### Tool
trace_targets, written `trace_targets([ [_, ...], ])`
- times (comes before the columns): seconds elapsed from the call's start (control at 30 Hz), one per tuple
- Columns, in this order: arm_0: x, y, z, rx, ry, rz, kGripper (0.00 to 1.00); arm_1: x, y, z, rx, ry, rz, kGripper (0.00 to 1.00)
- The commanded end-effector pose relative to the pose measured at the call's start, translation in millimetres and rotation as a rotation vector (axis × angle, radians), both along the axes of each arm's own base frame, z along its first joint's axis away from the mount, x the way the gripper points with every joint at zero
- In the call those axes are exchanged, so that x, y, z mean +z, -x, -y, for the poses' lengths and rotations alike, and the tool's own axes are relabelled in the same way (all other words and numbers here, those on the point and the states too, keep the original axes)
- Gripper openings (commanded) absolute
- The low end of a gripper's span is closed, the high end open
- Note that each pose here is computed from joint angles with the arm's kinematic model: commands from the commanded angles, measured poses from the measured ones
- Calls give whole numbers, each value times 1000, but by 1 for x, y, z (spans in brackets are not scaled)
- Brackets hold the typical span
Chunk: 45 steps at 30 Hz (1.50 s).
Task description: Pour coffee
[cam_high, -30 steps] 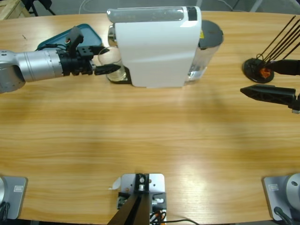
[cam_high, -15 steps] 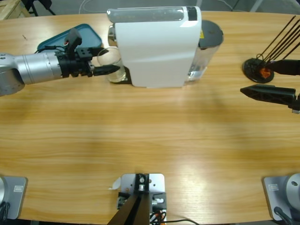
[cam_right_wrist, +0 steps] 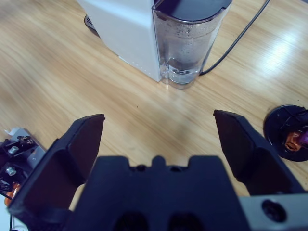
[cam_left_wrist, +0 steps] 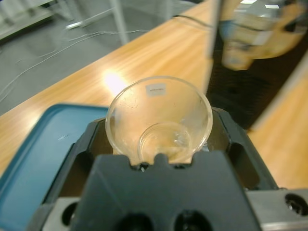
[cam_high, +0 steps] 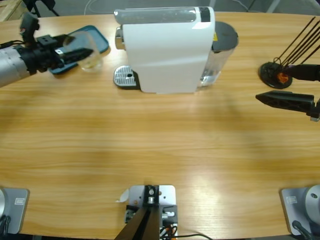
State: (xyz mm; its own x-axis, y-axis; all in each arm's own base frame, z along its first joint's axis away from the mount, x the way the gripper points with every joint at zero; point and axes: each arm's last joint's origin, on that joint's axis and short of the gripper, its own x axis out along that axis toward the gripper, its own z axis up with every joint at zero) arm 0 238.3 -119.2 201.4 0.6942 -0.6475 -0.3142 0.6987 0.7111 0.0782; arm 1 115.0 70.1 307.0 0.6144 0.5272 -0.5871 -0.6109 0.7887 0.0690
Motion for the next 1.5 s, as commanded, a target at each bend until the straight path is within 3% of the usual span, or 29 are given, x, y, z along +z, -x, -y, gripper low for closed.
trace_targets([
  [0.03,5,-17,-49,327,0,-5,0,-10,2,1,-9,19,-31,1000],
  [0.37,-18,-76,-44,358,7,-29,0,-12,-2,-1,-2,34,-51,1000],
  [0.57,-25,-103,-55,409,14,-39,0,-13,-2,-2,-3,36,-54,1000],
  [0.8,-49,-109,-54,401,-2,-110,0,-15,-6,-3,-3,43,-66,1000],
  [1.47,-45,-116,-53,428,-70,-249,0,-15,-5,-2,-7,42,-58,1000],
  [1.5,-46,-116,-53,428,-72,-253,77,-15,-4,-2,-9,43,-57,1000],
])
